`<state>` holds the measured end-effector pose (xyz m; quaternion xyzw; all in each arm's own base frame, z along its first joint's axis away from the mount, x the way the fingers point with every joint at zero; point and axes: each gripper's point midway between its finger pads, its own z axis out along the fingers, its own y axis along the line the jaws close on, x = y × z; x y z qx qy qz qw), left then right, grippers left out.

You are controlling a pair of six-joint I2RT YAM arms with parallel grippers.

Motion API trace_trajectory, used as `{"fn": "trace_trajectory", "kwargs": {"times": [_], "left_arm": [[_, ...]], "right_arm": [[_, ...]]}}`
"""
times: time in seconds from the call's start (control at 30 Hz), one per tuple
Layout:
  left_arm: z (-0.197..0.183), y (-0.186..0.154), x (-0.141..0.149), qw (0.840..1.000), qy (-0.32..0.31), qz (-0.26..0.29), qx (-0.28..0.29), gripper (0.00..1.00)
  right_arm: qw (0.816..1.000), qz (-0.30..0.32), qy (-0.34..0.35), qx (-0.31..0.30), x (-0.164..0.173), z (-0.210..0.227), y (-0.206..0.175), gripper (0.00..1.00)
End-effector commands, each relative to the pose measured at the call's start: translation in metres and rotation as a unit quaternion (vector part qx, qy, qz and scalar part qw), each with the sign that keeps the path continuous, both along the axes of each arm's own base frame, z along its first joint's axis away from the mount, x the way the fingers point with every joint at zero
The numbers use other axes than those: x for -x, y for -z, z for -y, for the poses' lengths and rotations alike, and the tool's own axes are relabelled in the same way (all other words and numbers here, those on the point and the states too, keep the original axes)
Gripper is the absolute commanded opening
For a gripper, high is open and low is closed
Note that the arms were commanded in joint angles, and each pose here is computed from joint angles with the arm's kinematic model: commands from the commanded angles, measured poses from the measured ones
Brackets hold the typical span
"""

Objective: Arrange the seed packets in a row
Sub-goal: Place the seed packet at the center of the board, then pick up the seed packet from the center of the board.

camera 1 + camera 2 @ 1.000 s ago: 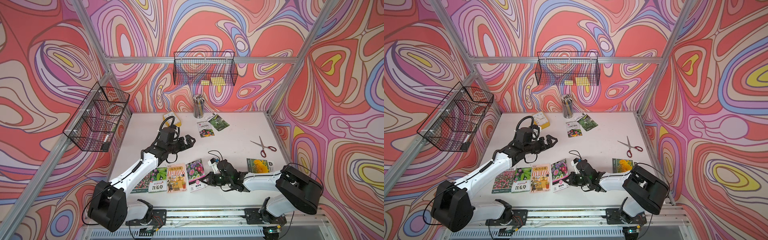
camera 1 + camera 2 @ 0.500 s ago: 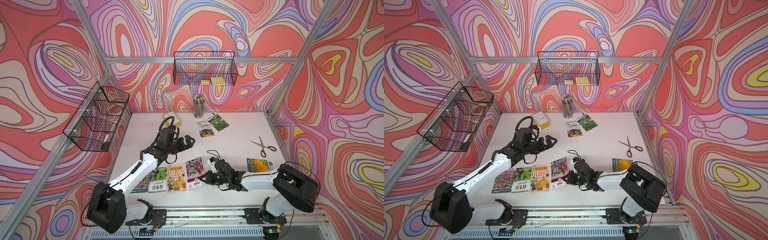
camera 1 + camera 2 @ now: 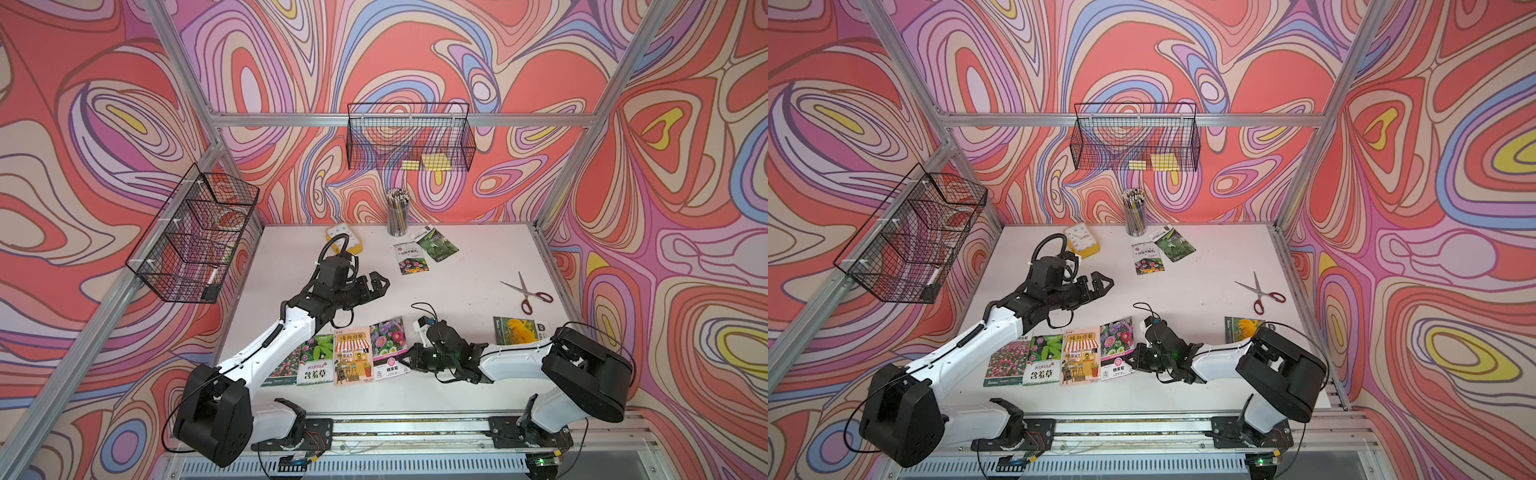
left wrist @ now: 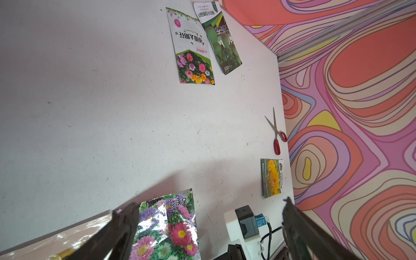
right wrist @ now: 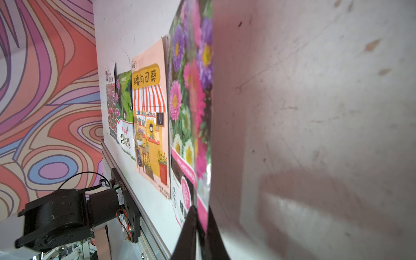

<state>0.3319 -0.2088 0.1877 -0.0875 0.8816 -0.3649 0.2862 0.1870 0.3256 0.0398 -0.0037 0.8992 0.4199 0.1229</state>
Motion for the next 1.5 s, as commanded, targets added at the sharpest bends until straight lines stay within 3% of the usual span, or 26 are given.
{"fn": "trace_trajectory", "kwargs": {"times": [0.0, 0.13, 0.37, 0.53, 0.63, 0.93, 1.17, 1.47], "left_arm": [[-0.002, 0.001, 0.007, 1.000, 0.001, 0.000, -0.008, 0.99], [-0.002, 0.003, 0.007, 1.000, 0.001, 0.000, -0.010, 0.99], [-0.002, 0.006, 0.003, 1.000, 0.005, -0.001, -0.020, 0.99], [0.002, 0.014, -0.010, 0.999, 0.010, -0.003, -0.041, 0.99], [0.010, 0.022, -0.029, 0.998, 0.018, -0.007, -0.055, 0.99], [0.045, 0.067, -0.109, 0.996, 0.034, -0.020, -0.079, 0.99], [0.069, 0.094, -0.171, 0.997, 0.047, -0.009, -0.068, 0.99], [0.061, 0.129, -0.213, 0.999, 0.014, -0.025, -0.033, 0.99]], "right_arm": [[1.000, 0.002, 0.005, 0.008, 0.000, -0.002, -0.002, 0.27], [0.999, -0.003, 0.018, 0.039, 0.002, 0.007, -0.002, 0.53], [0.988, 0.035, 0.036, 0.143, -0.003, 0.041, -0.019, 0.75], [0.969, 0.108, 0.055, 0.214, -0.029, 0.067, -0.056, 0.98], [0.965, 0.116, 0.077, 0.220, -0.064, 0.086, -0.071, 0.98], [0.975, 0.109, 0.147, 0.130, -0.212, 0.135, -0.091, 0.98], [0.980, 0.107, 0.152, 0.076, -0.313, 0.126, -0.081, 0.98], [0.982, 0.109, 0.148, 0.049, -0.389, 0.103, -0.048, 0.97]]}}
